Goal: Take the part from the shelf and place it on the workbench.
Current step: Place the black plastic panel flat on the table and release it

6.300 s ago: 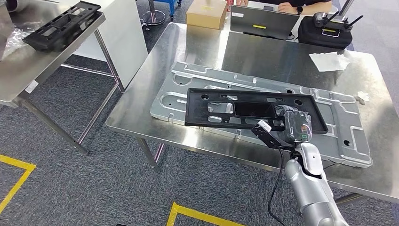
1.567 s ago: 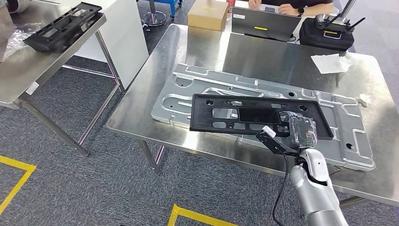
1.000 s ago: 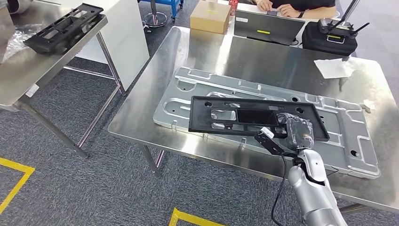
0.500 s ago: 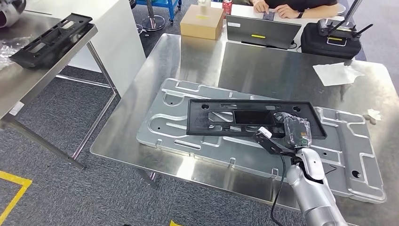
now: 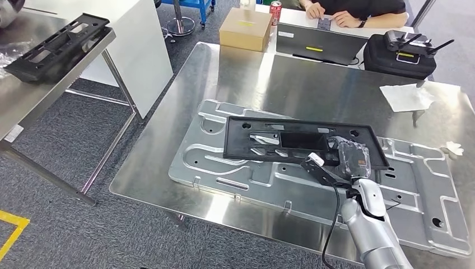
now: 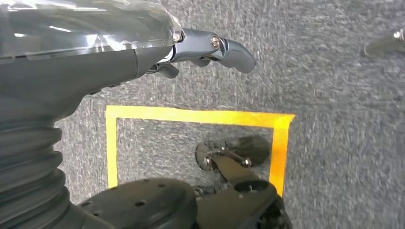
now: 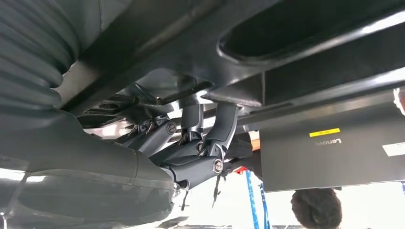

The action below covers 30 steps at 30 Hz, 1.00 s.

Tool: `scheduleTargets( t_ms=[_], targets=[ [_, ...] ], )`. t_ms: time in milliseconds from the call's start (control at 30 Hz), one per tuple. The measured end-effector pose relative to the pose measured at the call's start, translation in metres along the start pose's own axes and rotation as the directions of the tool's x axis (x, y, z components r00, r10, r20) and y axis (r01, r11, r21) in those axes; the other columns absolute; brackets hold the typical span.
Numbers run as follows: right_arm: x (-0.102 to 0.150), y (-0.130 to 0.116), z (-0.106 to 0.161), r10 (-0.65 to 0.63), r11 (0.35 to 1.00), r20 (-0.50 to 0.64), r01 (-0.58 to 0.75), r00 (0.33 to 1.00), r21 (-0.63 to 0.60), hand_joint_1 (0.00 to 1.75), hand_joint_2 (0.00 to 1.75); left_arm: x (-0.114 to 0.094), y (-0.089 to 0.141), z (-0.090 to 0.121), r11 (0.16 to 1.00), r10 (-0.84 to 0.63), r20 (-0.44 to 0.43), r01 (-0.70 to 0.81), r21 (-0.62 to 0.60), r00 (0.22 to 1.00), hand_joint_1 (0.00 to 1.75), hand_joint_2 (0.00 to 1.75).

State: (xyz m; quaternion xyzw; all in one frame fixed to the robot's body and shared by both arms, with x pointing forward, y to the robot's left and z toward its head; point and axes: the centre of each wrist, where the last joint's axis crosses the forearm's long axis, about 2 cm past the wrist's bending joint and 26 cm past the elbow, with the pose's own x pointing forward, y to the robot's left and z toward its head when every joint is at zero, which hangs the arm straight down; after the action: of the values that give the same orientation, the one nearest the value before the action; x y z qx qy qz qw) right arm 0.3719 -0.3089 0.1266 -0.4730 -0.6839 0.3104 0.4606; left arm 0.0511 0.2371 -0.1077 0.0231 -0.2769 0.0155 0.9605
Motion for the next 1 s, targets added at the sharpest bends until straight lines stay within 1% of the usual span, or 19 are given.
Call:
scheduleTargets(
  t_ms=[167, 300, 1000],
  targets=[
    [-0.0012, 0.0027, 0.0049, 0.000, 1.000, -0.002, 0.000, 1.000, 0.009, 1.75, 1.75, 0.0000, -0.0003, 0.0001, 1.000, 0.001, 0.011, -0.001, -0.003, 1.000, 0.00, 1.75],
    [-0.0016, 0.0035, 0.0057, 0.000, 1.000, -0.004, 0.000, 1.000, 0.013, 0.00, 0.00, -0.0002, -0.0006, 0.0001, 1.000, 0.007, 0.012, -0.007, -0.014, 1.000, 0.00, 1.75],
    [-0.0027, 0.0057, 0.0048, 0.006, 1.000, -0.004, -0.006, 1.000, 0.026, 0.00, 0.00, -0.0020, -0.0009, 0.0010, 1.000, 0.015, -0.003, -0.015, -0.028, 1.000, 0.00, 1.75]
  ],
)
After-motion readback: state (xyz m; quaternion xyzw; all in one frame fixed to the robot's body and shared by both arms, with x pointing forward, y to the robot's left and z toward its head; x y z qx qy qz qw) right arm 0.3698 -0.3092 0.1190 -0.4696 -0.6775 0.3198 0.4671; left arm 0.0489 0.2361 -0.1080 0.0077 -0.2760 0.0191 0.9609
